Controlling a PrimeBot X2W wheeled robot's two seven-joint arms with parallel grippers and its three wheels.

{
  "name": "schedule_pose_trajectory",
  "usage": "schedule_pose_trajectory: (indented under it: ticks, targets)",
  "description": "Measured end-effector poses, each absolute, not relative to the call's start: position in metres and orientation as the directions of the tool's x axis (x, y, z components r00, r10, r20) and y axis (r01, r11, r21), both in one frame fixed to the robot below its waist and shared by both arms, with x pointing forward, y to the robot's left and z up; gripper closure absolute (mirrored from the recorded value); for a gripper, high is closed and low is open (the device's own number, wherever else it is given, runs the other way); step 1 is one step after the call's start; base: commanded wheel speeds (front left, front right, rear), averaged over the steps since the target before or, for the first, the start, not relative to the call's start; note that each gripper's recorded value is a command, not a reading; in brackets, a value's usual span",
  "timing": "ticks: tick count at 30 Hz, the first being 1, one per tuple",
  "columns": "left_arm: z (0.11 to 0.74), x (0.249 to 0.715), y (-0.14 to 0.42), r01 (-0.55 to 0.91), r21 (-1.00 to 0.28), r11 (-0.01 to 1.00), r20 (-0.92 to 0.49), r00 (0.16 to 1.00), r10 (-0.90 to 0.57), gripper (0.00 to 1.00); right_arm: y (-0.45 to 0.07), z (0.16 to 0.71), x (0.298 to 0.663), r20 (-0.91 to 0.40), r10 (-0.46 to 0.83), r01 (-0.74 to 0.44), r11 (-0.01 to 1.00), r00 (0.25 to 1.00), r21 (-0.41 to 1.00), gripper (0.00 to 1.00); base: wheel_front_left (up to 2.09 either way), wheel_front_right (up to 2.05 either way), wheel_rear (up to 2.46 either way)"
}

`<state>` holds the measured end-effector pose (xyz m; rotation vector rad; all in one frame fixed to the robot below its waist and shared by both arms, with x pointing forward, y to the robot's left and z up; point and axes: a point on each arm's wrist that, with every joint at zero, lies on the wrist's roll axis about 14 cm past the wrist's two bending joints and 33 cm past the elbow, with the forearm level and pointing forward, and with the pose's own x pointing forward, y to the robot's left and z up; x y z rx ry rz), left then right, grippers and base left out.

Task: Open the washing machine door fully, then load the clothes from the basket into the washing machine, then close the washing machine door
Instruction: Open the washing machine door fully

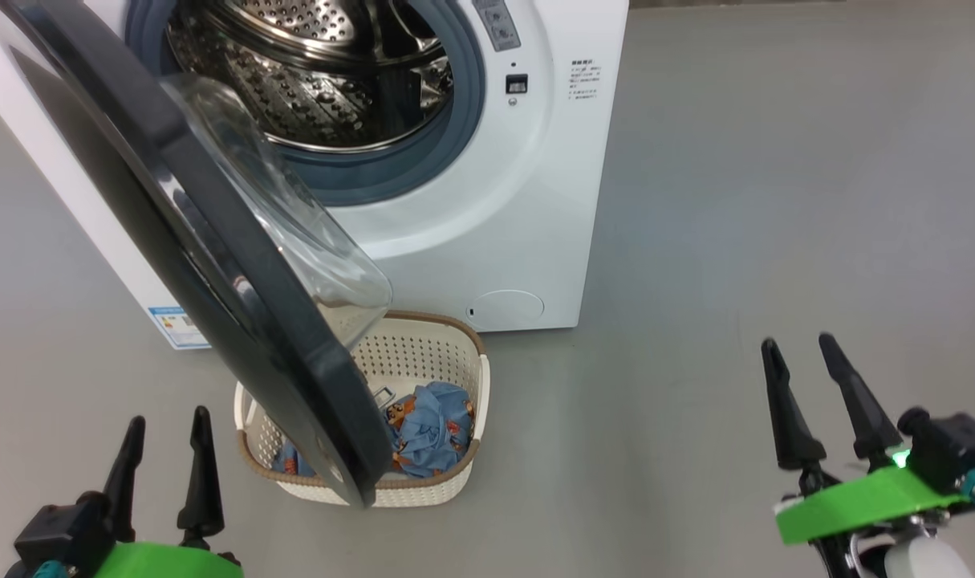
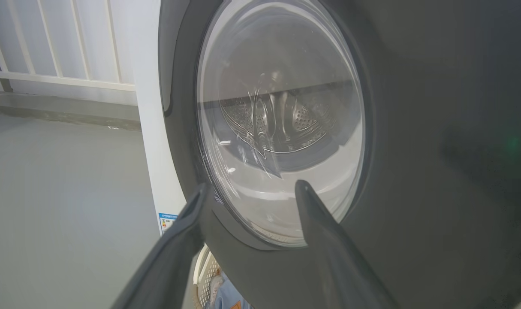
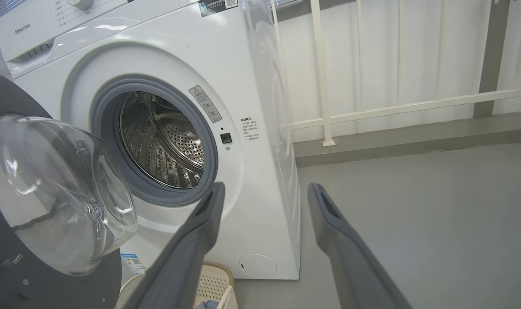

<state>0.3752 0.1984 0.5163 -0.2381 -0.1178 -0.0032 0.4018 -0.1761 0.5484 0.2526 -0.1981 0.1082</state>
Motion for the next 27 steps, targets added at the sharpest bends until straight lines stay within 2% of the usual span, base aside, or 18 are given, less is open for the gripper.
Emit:
schedule_pose_trajectory:
  ticks: [16, 27]
  targets:
    - [0.510, 0.353, 0.203, -0.021, -0.230, 0.973, 0.095, 0.994, 0.044, 0.00, -0.186, 0.518, 0.368, 0.118, 0.053, -0.071, 0.985, 0.992, 0.156, 0.00, 0.00, 0.00, 0.00]
    - [0.505, 0.347, 0.204, -0.036, -0.229, 0.973, 0.072, 0.996, 0.054, 0.00, -0.179, 0.508, 0.365, 0.088, 0.061, -0.073, 0.989, 0.994, 0.131, 0.00, 0.00, 0.00, 0.00]
